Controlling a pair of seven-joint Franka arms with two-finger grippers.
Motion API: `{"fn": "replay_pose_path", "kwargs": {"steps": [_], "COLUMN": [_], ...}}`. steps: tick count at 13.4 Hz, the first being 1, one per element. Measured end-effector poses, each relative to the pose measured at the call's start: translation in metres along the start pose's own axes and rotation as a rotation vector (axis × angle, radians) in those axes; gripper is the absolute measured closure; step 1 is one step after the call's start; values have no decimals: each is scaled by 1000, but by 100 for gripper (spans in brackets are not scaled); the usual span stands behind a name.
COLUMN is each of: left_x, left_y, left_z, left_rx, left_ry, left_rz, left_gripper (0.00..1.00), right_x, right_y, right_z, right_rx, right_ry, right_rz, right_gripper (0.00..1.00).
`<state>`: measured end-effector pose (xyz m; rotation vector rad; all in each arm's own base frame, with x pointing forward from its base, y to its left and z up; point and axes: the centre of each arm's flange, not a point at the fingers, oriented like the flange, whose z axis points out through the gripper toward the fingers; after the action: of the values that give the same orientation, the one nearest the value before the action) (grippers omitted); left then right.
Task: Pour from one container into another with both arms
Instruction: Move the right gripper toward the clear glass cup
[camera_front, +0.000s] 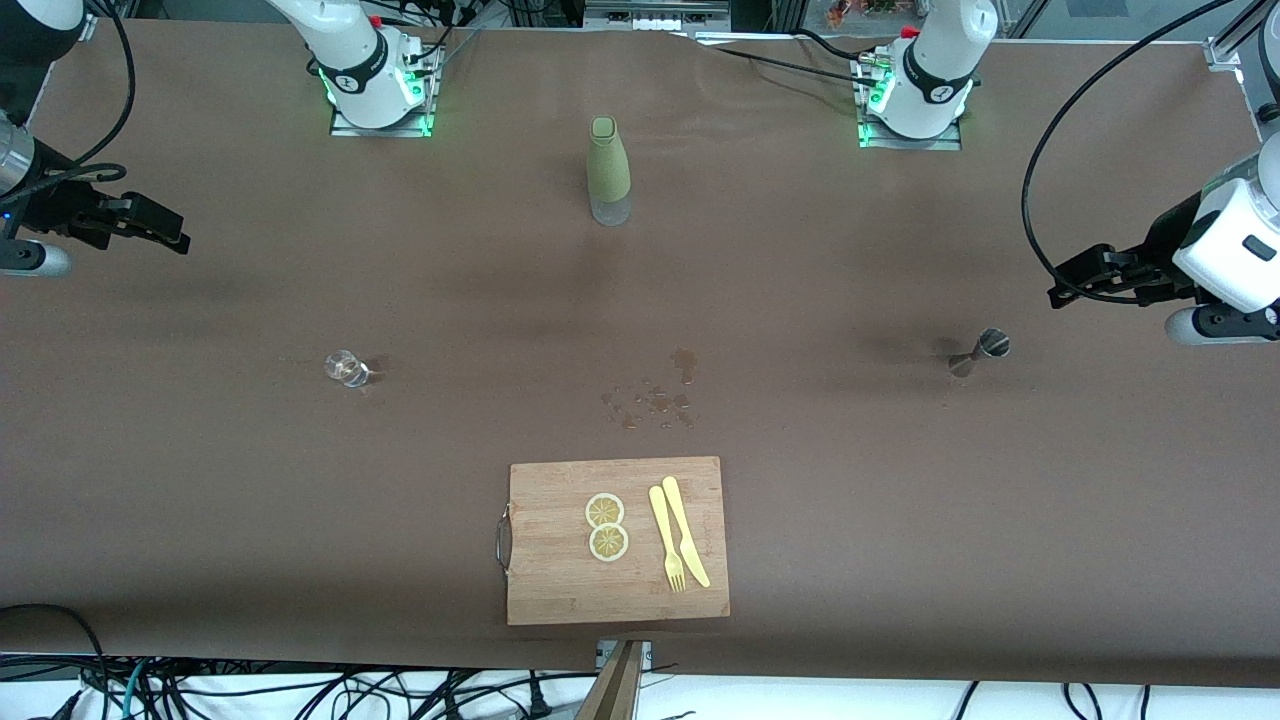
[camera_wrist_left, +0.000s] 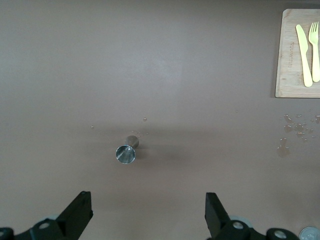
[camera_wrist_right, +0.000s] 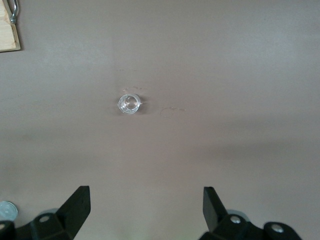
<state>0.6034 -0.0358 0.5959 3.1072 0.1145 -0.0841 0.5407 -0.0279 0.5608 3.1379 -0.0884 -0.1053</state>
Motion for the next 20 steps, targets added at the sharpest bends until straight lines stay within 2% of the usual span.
{"fn": "replay_pose_path", "kwargs": {"steps": [9, 16, 18, 20], "left_x": [0, 0, 1, 2], "left_y": [0, -3, -6, -7], "left_z": [0, 0, 0, 1], "left_rx": [0, 0, 0, 0], "left_ry": [0, 0, 1, 2], "left_rz": [-1, -5, -11, -12], "left_gripper": [0, 0, 0, 0], "right_x": [-1, 6, 8, 10], "right_y": [0, -12, -9, 7], "right_z": [0, 14, 22, 30], "right_rx": [0, -3, 2, 46], "right_ry": [-4, -43, -71, -89], "right_rz": [0, -28, -75, -158], "right_gripper": [0, 0, 0, 0]}}
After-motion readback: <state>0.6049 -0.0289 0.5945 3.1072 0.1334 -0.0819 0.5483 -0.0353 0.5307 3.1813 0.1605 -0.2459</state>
